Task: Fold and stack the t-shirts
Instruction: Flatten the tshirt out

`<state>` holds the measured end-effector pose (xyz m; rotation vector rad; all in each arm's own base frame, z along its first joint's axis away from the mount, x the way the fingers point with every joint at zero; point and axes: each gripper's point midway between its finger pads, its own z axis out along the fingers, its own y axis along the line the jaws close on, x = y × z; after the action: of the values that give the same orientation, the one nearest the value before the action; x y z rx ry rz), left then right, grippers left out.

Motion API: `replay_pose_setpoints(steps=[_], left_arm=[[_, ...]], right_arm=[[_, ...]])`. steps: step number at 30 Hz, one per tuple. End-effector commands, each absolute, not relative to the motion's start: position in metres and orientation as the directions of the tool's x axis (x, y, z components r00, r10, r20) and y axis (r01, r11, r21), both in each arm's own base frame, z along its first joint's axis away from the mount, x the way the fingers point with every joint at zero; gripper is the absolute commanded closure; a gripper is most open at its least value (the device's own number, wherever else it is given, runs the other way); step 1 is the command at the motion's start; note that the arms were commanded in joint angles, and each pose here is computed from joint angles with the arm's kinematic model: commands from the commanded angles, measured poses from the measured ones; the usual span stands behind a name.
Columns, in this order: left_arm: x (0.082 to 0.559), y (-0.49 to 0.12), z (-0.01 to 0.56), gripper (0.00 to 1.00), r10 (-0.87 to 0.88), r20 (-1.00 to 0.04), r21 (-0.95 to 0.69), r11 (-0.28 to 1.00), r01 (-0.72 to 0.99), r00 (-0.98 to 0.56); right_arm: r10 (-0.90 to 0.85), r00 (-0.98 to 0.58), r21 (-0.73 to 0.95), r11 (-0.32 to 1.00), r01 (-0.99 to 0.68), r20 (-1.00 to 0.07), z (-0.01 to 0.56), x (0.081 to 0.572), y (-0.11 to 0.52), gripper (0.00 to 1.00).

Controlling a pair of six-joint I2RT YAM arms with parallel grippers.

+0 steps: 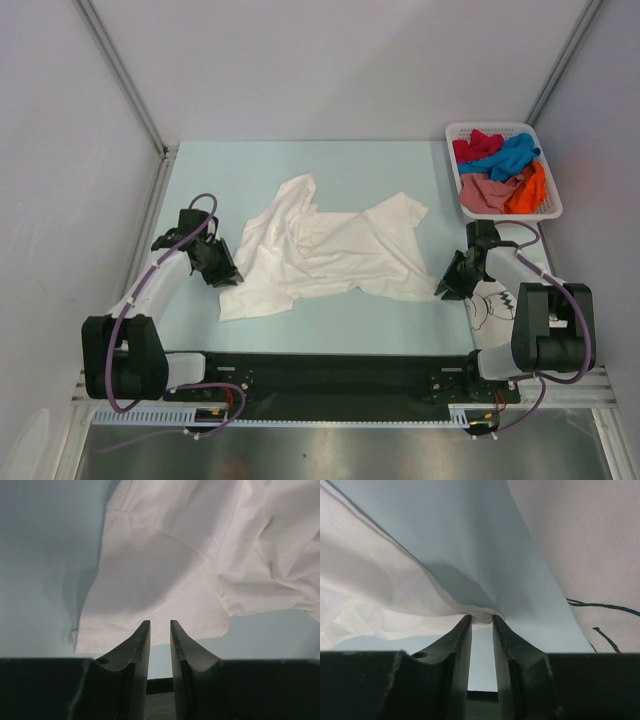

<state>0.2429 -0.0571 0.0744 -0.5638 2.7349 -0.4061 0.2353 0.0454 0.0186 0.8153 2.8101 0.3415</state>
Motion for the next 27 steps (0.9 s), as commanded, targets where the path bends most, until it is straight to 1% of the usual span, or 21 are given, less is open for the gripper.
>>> replay_pose_setpoints(steps=[1, 4, 6, 8, 10, 14, 17, 24, 27], left_arm=[[0.250, -0.057, 0.082, 0.72, -0.401, -0.282, -0.348, 0.889, -0.297, -0.872], [0.251, -0.057, 0.082, 0.73, -0.397, -0.284, -0.349, 0.891, -0.292, -0.873], [0.251, -0.057, 0.082, 0.73, -0.398, -0.280, -0.351, 0.890, -0.293, -0.874], [0.253, -0.058, 0.083, 0.73, -0.396, -0.281, -0.355, 0.889, -0.289, -0.874], [0.253, -0.058, 0.084, 0.73, -0.395, -0.283, -0.355, 0.890, -0.287, -0.874], [0.253, -0.058, 0.084, 0.72, -0.397, -0.283, -0.357, 0.888, -0.289, -0.873], [0.253, -0.059, 0.084, 0.72, -0.397, -0.279, -0.363, 0.887, -0.286, -0.875], [0.254, -0.060, 0.086, 0.72, -0.396, -0.282, -0.369, 0.885, -0.282, -0.874], [0.253, -0.065, 0.088, 0.71, -0.388, -0.280, -0.392, 0.881, -0.264, -0.878]], right_arm=[[0.561, -0.813, 0.288, 0.813, 0.506, -0.154, 0.020, 0.244, 0.044, 0.69], [0.563, -0.813, 0.281, 0.813, 0.510, -0.151, 0.016, 0.245, 0.043, 0.68], [0.560, -0.814, 0.275, 0.816, 0.508, -0.158, 0.015, 0.245, 0.042, 0.69], [0.559, -0.814, 0.266, 0.818, 0.510, -0.158, 0.018, 0.247, 0.040, 0.74], [0.560, -0.815, 0.263, 0.817, 0.513, -0.150, 0.024, 0.245, 0.041, 0.75], [0.572, -0.804, 0.304, 0.805, 0.510, -0.165, 0.036, 0.255, 0.045, 0.71], [0.580, -0.798, 0.312, 0.798, 0.516, -0.163, 0.033, 0.267, 0.046, 0.68], [0.571, -0.809, 0.311, 0.801, 0.512, -0.139, 0.013, 0.292, 0.047, 0.66], [0.560, -0.819, 0.311, 0.806, 0.504, -0.124, 0.018, 0.297, 0.049, 0.66]])
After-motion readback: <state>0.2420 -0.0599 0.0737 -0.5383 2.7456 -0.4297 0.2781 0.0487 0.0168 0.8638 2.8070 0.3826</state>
